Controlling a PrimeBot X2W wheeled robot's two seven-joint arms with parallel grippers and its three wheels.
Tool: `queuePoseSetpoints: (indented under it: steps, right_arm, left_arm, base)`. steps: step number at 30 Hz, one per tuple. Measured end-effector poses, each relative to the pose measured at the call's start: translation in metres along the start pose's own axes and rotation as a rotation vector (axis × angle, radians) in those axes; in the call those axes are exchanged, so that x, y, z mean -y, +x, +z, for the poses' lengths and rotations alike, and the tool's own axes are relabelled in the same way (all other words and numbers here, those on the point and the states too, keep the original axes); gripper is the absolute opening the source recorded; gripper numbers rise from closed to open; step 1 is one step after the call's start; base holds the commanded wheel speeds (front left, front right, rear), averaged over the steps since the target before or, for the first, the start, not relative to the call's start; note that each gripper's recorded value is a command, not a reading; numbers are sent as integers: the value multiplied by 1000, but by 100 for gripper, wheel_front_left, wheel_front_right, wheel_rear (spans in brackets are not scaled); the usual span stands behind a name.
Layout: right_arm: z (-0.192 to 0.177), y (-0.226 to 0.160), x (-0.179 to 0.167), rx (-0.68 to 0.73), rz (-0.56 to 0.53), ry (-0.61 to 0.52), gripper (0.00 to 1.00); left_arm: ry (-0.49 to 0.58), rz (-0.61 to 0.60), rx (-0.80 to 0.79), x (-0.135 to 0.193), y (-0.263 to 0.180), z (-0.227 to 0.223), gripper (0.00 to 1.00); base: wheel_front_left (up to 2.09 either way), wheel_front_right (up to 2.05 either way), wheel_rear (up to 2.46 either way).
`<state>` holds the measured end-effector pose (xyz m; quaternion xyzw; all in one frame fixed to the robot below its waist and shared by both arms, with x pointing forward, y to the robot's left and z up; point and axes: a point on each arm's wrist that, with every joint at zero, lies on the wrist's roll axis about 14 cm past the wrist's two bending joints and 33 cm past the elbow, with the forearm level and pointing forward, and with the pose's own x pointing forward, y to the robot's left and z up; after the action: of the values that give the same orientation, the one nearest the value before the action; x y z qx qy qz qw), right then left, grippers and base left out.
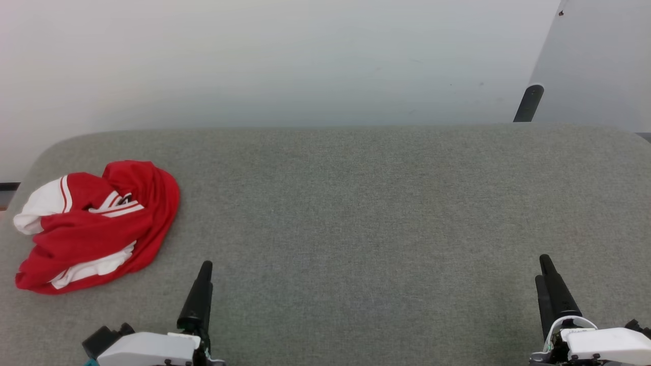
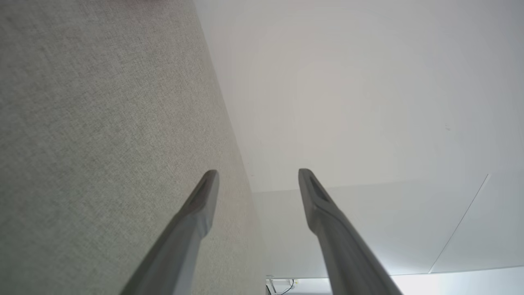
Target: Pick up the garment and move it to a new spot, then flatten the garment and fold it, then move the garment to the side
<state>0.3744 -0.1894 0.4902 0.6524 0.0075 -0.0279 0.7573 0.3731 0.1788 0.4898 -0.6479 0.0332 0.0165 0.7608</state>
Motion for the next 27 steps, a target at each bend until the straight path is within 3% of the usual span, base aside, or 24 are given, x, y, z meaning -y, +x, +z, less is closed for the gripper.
queuePoseSetpoints:
  steps: [8,19,27]
  right_arm:
    - [-1,-2,-4,3,17,-137,100]
    - [0,-1,-20,10,75,-474,100]
    - [-2,-1,-28,16,107,-636,100]
  left_arm:
    - [191,9,-10,1,0,0,100]
    - [538,7,-31,3,-1,-6,100]
    - [706,-35,-17,13,-1,-7,100]
  base:
    - [0,0,0]
    - [0,0,0]
    - [0,0,0]
